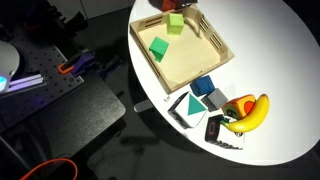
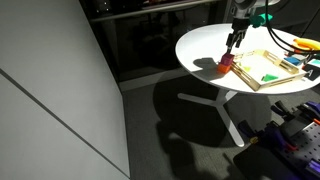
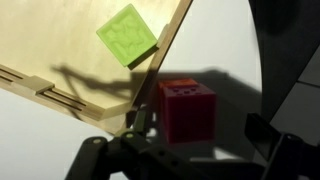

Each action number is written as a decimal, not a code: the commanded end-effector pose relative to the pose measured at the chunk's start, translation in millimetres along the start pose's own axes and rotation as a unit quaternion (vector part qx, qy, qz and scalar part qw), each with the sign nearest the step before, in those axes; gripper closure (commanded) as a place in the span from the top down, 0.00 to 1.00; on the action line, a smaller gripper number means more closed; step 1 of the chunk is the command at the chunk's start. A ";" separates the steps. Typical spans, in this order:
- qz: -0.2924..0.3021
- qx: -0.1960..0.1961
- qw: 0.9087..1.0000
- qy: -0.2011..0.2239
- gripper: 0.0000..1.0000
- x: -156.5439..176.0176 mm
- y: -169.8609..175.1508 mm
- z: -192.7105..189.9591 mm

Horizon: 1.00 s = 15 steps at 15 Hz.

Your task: Remove the pink block from the wooden tray

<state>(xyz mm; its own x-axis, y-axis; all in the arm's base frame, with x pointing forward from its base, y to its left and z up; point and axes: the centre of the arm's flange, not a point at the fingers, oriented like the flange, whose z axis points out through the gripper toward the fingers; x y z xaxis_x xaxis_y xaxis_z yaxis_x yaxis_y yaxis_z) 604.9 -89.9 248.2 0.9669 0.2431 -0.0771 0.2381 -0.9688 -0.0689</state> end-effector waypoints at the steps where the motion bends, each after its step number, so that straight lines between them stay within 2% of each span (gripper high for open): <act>1: 0.032 0.006 0.999 -0.027 1.00 -35.8 -4.6 -13.1; 9: 0.108 0.034 0.985 -0.129 1.00 -103.8 -18.7 -31.2; 12: 0.140 0.020 0.980 -0.140 1.00 -124.4 -26.8 -42.9; 15: 0.170 -0.002 0.978 -0.123 1.00 -140.4 -34.8 -53.8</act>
<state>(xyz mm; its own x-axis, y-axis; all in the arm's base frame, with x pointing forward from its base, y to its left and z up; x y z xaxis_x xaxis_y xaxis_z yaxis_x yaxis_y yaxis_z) 492.8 -100.2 294.3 0.9312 -0.0211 -0.3639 -0.0443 -0.9975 -0.0556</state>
